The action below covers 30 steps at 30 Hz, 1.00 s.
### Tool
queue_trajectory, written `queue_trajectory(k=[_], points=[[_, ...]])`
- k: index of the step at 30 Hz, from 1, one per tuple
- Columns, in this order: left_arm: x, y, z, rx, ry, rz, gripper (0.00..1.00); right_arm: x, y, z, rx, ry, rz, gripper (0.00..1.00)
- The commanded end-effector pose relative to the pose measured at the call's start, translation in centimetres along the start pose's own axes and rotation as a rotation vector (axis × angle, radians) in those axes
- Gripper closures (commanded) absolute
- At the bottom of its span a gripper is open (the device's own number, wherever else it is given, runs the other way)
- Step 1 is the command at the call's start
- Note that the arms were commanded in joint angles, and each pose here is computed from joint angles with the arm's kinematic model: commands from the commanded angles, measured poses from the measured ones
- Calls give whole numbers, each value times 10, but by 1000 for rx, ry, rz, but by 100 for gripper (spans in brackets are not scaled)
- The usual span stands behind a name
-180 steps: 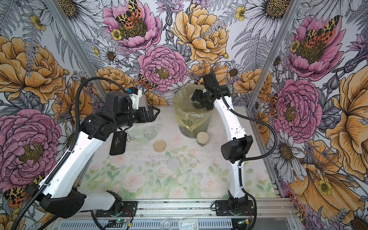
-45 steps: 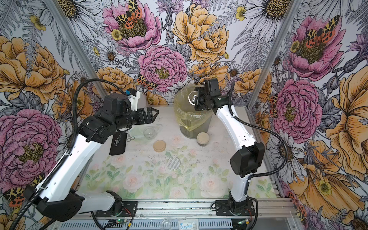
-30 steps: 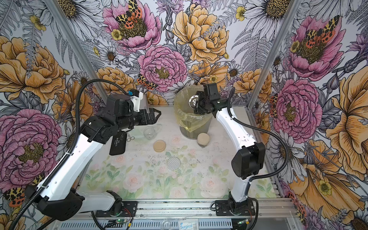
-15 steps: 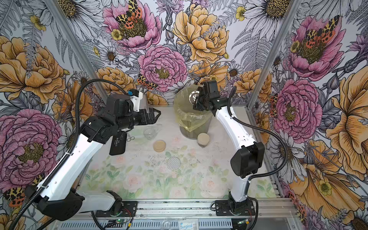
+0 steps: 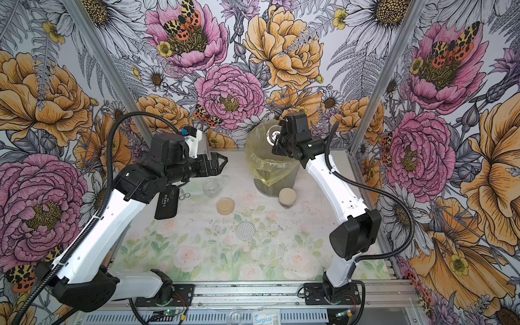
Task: Empty moldy tea leaves from jars
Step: Pour the moldy tea leaves from the jar into the trash bin.
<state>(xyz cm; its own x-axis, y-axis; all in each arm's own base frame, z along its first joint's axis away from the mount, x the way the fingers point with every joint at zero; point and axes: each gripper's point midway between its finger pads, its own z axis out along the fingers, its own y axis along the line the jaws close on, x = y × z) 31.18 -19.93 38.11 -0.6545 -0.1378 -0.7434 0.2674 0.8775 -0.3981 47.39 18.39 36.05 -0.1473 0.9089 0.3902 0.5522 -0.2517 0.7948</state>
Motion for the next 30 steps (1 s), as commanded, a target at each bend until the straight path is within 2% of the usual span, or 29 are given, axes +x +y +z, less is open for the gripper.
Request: queue_trajectory(k=[1,6,14,18,23,24,30], points=[[-11,-6,-15,14,-63,-8,1,-16,-13,9,22,-52,88,100],[-12,-7,-19,17,-70,-8,1,-17,-22,21,56,-45,119,100],[-12,-6,-21,12,-74,-11,1,-20,-10,23,26,-57,120,100],[-12,-6,-20,10,-74,-8,1,-17,-6,30,41,-10,-83,100],[-11,-4,-17,3,-68,3,1,5,-9,38,79,163,-503,100],[-10,-5,-15,4,-64,6,1,6,-10,35,93,173,-546,100],[-9,-4,-9,2,-50,23,1,18,-2,19,76,255,-996,100]])
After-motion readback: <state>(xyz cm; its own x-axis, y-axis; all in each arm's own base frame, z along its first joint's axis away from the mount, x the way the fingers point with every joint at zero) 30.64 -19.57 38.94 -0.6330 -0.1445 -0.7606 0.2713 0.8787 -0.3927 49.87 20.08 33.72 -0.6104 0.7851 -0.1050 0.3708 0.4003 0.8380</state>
